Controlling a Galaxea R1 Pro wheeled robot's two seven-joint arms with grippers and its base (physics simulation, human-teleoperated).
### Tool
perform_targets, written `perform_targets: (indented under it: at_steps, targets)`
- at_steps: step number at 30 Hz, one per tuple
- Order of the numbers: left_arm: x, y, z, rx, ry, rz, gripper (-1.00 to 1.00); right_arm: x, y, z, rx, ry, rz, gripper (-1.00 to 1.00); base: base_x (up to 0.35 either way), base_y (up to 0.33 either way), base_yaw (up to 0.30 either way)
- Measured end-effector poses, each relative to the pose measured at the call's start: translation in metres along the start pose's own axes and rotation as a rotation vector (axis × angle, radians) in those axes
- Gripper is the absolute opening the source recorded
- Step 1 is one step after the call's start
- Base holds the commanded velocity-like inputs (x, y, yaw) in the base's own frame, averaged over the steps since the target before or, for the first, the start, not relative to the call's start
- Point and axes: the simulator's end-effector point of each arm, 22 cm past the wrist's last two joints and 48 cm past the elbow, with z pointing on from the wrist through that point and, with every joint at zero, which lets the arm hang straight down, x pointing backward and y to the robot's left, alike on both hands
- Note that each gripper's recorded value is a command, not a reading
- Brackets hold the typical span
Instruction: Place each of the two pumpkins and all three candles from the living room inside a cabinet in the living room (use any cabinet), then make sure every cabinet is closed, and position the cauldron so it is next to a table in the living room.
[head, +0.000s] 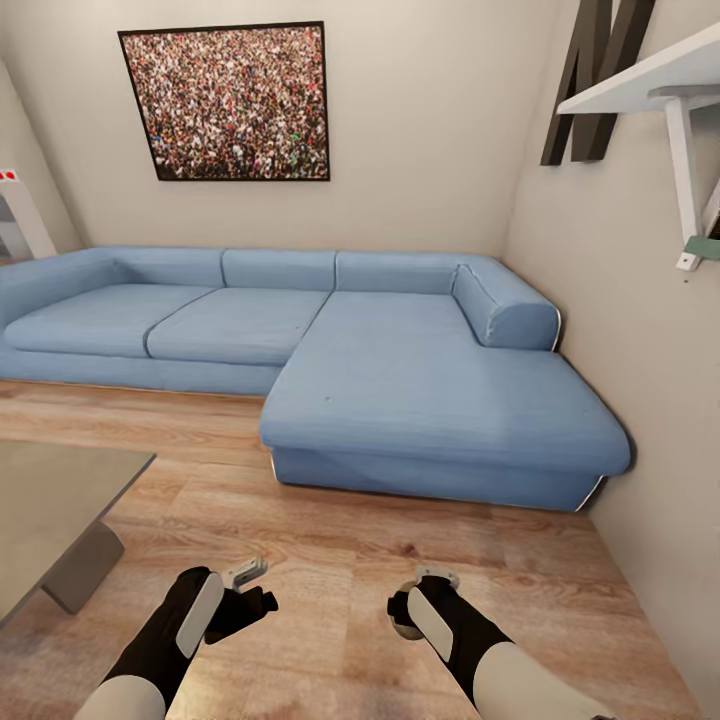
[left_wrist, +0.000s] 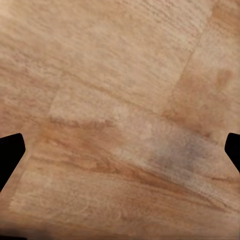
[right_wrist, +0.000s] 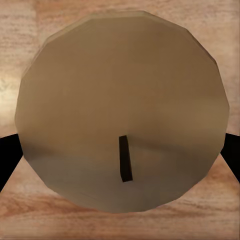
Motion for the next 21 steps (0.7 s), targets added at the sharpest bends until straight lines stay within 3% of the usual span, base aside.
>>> perform_targets:
  at_steps: [4, 11, 21]
  targets:
    - [0.000, 0.004, 0.000, -0.023, 0.000, 0.004, 1.00, 0.000, 0.000, 0.000, 0.000, 0.000, 0.000, -1.00, -0.006, 0.000, -0.001]
    - [-0.010, 0.029, -0.002, -0.151, -0.057, -0.012, 1.00, 0.000, 0.000, 0.000, 0.001, -0.001, -0.001, -1.00, 0.000, -0.001, 0.000]
    - [-0.008, 0.026, -0.001, -0.168, -0.060, -0.015, 1.00, -0.002, -0.001, 0.000, 0.003, -0.008, 0.000, -1.00, -0.139, -0.145, 0.000]
